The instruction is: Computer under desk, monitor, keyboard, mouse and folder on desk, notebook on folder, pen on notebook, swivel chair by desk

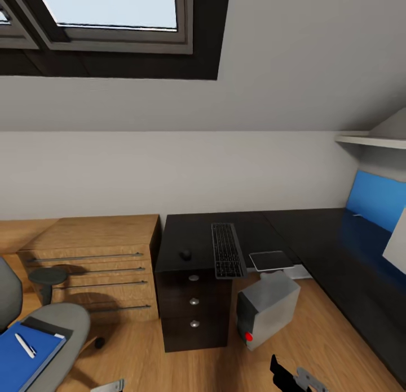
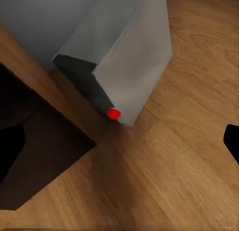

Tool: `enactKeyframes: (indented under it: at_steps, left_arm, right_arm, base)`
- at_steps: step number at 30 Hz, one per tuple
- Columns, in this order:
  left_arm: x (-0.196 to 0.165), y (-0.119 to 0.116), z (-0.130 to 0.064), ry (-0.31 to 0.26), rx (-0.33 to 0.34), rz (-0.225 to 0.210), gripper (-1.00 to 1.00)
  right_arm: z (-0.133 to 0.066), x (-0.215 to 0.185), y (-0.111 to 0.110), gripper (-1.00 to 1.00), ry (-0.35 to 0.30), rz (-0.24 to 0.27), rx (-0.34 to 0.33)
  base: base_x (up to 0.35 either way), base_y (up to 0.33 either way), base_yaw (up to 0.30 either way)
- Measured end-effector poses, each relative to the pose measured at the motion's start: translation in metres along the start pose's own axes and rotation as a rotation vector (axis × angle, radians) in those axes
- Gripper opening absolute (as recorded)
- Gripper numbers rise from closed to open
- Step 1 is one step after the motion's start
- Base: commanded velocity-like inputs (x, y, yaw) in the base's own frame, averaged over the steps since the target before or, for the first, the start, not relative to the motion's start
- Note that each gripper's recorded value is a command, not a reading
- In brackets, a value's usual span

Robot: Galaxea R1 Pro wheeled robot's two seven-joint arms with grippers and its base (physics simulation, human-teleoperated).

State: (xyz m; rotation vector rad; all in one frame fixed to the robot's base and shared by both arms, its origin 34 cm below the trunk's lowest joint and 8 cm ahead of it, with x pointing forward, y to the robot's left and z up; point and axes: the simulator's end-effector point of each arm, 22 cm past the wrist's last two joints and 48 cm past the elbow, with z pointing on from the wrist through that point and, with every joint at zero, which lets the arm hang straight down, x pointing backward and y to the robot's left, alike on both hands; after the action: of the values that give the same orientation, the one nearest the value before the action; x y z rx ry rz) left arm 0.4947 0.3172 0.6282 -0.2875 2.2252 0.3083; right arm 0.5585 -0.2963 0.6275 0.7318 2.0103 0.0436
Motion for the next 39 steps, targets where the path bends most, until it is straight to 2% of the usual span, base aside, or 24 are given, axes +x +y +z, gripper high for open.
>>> enactKeyframes:
  at_steps: [4,5,8,9,15,21,32,34,36,39]
  left_arm:
    - [0.002,0.001,-0.004,0.014,-0.001,0.005,1.0]
    - [0.006,0.002,-0.006,0.025,-0.003,0.008,1.0]
    - [0.003,0.003,-0.009,0.028,-0.004,0.009,1.0]
    - [0.003,0.004,-0.01,0.03,-0.005,0.009,1.0]
    - [-0.003,0.006,-0.015,0.032,-0.007,0.01,1.0]
    - [-0.01,0.008,-0.021,0.032,-0.008,0.01,1.0]
    - [-0.021,0.011,-0.031,0.032,-0.012,0.008,1.0]
    - [-0.023,0.011,-0.032,0.032,-0.011,0.009,1.0]
    - [-0.025,0.011,-0.034,0.034,-0.009,0.01,1.0]
    - [-0.027,0.011,-0.037,0.034,-0.008,0.011,1.0]
  right_arm:
    - [-0.006,0.001,0.014,1.0,0.008,-0.022,-0.025]
    - [-0.009,0.005,0.027,1.0,0.016,-0.055,-0.057]
    - [-0.012,0.003,0.034,1.0,0.018,-0.083,-0.075]
    - [-0.014,0.002,0.039,1.0,0.016,-0.11,-0.093]
    - [-0.019,-0.005,0.043,1.0,0.015,-0.114,-0.096]
    - [-0.024,-0.011,0.046,1.0,0.017,-0.115,-0.095]
    - [-0.033,-0.021,0.052,1.0,0.019,-0.123,-0.1]
    - [-0.035,-0.023,0.054,1.0,0.019,-0.133,-0.106]
    - [-0.038,-0.022,0.062,1.0,0.022,-0.168,-0.129]
    - [-0.041,-0.024,0.065,1.0,0.023,-0.18,-0.136]
  base:
    - [0.0,0.0,0.0]
    - [0.0,0.0,0.0]
    - [0.0,0.0,0.0]
    - [0.0,0.0,0.0]
    - [0.0,0.0,0.025]
    - [-0.035,0.0,0.194]
    - [-0.276,-0.08,0.268]
    - [-0.304,-0.182,0.277]
    - [-0.297,-0.201,0.278]
    - [-0.219,-0.153,0.278]
